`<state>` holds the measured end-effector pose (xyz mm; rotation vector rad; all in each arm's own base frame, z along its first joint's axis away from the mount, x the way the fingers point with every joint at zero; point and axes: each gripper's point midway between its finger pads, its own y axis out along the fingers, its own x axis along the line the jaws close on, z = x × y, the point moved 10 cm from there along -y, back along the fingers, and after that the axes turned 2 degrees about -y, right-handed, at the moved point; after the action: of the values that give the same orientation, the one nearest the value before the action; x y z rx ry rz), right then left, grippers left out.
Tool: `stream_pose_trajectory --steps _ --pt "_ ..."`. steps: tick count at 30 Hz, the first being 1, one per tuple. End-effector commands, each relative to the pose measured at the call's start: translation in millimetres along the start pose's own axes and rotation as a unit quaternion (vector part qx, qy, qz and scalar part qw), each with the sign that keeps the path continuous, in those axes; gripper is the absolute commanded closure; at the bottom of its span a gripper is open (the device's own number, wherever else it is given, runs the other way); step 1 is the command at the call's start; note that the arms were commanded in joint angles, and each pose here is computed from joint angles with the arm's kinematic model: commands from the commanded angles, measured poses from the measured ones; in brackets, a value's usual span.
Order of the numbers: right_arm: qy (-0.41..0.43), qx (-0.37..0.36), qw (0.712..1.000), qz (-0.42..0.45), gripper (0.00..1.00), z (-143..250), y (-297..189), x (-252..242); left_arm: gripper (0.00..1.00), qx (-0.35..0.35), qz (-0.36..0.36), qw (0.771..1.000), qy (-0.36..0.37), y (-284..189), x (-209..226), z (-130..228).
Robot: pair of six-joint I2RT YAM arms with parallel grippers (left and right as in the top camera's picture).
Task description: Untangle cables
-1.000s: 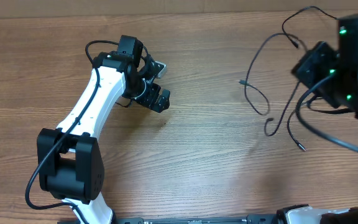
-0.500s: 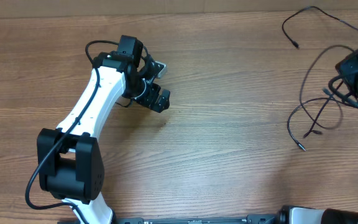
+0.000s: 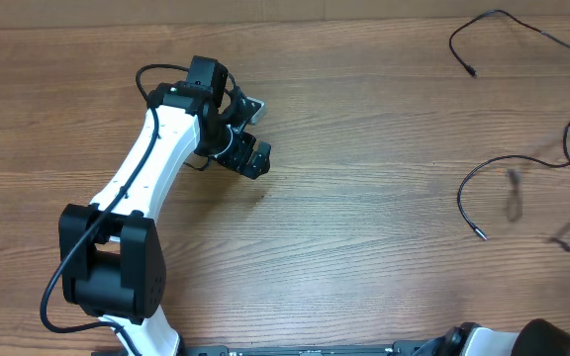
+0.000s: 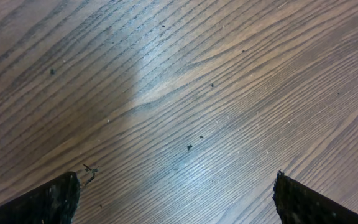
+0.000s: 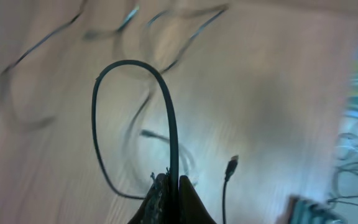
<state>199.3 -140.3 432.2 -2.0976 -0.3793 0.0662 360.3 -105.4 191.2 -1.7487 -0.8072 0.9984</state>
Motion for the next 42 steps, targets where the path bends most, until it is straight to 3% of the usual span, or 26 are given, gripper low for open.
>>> stream_pose_trajectory --steps 1,5,12,20,28,42 --pt "0.009 -0.074 0.993 0.093 0.96 -25.2 0.9 -32.7 0.0 0.005 0.002 1.0 0.003 5.4 -3.1 -1.1" --pt "0.041 -0.098 0.99 0.097 0.96 -40.1 3.2 -44.8 0.01 0.005 0.002 1.0 0.003 5.4 -3.1 -1.1" --pt "0.009 -0.145 0.987 0.07 0.96 -56.9 1.7 -36.8 0.0 0.005 0.002 1.0 0.003 5.4 -3.1 -1.1" --pt "-0.063 -0.109 0.987 0.095 0.96 -59.7 40.4 -26.3 0.0 0.005 0.002 1.0 0.003 5.4 -3.1 -1.1" --pt "-0.081 -0.066 0.988 0.113 0.96 -50.2 94.0 -18.9 0.0 0.005 0.002 1.0 0.003 5.4 -3.1 -1.1" --pt "-0.053 -0.107 0.976 0.183 0.96 -69.3 99.4 -46.0 0.01 0.005 0.003 1.0 0.003 5.4 -3.1 -1.1"
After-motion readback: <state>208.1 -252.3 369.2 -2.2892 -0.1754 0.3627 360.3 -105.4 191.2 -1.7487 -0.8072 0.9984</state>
